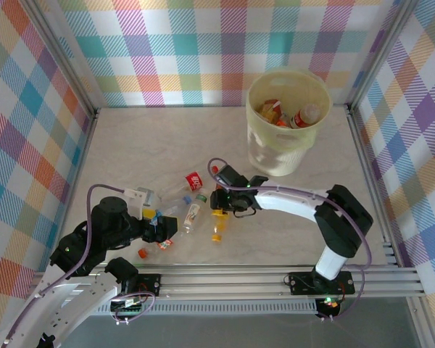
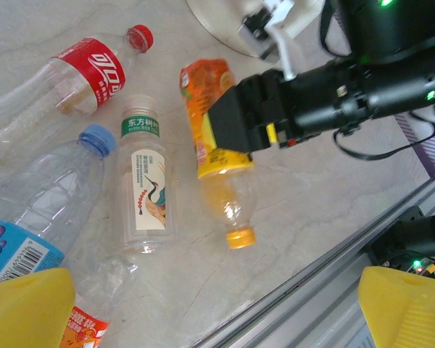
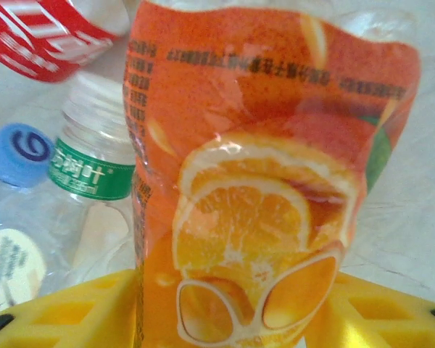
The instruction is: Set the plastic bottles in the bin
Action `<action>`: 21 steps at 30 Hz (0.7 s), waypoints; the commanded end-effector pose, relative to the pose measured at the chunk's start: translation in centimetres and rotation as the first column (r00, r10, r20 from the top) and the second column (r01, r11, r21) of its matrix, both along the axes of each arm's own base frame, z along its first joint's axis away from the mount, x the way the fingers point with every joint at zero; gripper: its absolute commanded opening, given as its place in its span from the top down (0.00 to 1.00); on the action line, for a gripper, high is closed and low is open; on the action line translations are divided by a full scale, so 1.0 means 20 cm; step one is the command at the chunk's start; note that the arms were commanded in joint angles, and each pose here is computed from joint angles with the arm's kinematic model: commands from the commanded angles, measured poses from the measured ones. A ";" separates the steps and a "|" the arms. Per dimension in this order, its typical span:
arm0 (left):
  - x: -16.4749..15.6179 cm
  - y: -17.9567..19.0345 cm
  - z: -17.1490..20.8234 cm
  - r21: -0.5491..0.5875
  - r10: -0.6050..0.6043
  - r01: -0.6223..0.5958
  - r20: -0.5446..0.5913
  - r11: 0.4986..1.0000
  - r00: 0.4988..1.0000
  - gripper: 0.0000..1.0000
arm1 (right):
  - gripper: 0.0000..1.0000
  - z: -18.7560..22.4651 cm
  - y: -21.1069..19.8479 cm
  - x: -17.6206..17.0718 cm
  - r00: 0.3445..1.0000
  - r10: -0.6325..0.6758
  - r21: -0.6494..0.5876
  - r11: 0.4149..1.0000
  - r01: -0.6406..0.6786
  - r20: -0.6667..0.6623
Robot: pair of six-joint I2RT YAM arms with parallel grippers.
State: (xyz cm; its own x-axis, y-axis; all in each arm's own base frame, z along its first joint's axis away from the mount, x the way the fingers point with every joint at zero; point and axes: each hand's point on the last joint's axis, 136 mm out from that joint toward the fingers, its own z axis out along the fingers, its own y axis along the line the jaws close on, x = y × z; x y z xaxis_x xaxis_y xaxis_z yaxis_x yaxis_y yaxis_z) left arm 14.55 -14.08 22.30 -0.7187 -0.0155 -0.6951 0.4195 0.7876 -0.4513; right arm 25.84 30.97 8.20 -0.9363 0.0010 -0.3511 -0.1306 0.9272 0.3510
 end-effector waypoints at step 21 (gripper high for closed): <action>-0.02 -0.03 0.02 -0.014 -0.045 0.045 0.021 0.999 0.999 0.00 | 0.45 1.07 -0.22 0.19 0.929 0.138 0.097 0.979 -0.181 0.343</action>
